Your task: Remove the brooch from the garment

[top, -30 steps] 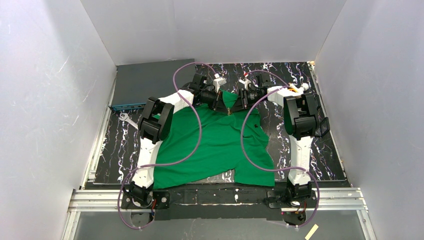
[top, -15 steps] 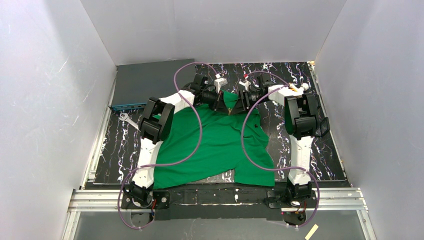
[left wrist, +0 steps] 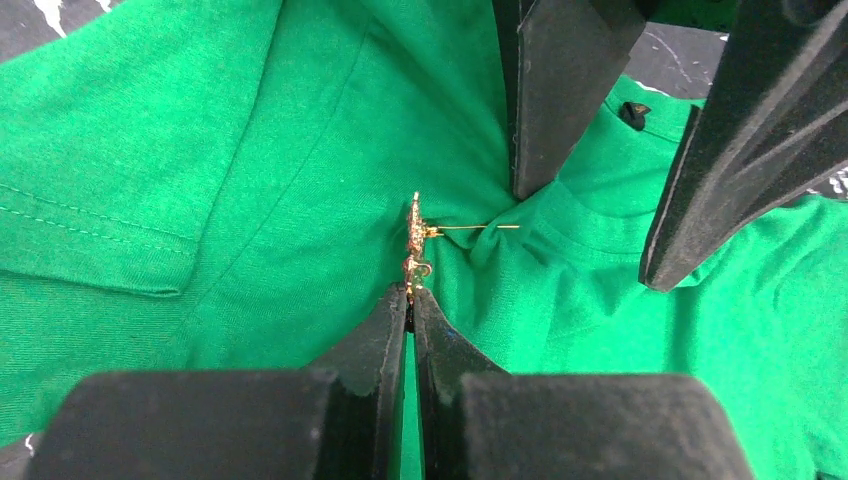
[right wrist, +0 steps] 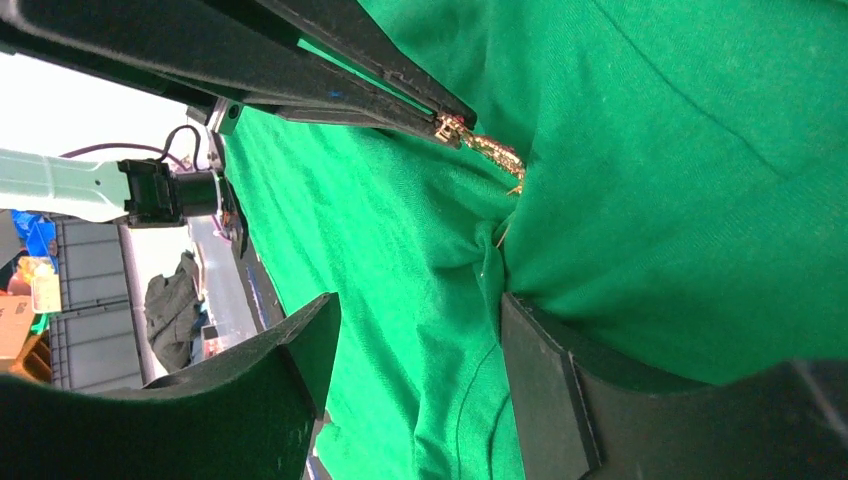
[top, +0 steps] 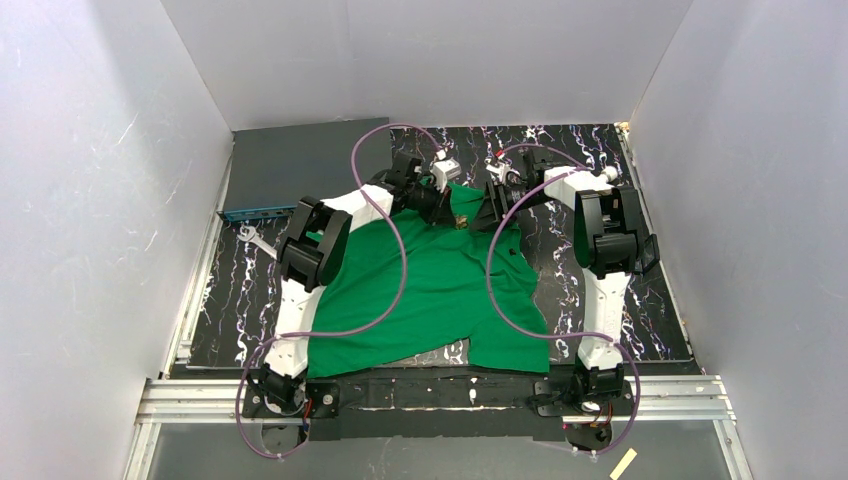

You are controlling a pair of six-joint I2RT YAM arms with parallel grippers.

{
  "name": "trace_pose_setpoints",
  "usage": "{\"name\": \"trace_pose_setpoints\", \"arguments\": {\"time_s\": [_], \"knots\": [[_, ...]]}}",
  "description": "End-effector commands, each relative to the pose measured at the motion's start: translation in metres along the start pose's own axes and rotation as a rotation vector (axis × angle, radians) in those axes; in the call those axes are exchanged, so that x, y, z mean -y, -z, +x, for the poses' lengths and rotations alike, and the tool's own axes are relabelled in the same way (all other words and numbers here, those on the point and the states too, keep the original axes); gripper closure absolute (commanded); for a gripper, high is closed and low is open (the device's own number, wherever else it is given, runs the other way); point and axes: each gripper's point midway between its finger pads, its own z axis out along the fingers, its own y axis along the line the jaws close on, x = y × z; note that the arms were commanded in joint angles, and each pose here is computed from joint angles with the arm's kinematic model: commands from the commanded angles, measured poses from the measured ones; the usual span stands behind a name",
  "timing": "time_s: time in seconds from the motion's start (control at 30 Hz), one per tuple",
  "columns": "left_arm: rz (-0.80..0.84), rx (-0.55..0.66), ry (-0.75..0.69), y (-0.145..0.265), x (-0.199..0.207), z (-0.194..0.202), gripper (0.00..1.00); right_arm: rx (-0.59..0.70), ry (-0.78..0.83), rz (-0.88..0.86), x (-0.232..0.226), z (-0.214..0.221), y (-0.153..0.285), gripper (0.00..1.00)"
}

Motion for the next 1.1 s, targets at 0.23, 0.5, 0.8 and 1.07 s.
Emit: {"name": "trace_pose_setpoints", "arguments": {"time_s": [0.23, 0.5, 0.8, 1.07], "knots": [[-0.197, 0.062, -0.234, 0.015, -0.004, -0.041, 1.00, -0.009, -0.026, 0.005, 0.001, 0.002, 0.012, 0.34], [-0.280, 0.086, -0.306, 0.023, -0.016, -0.062, 1.00, 0.020, 0.002, -0.007, -0.006, -0.006, 0.022, 0.34], [-0.302, 0.154, -0.381, 0.049, -0.014, -0.099, 1.00, 0.036, 0.059, 0.010, -0.015, -0.013, 0.034, 0.35], [-0.274, 0.231, -0.489, 0.083, 0.017, -0.140, 1.00, 0.099, 0.114, 0.026, -0.028, -0.033, 0.051, 0.35]]}}
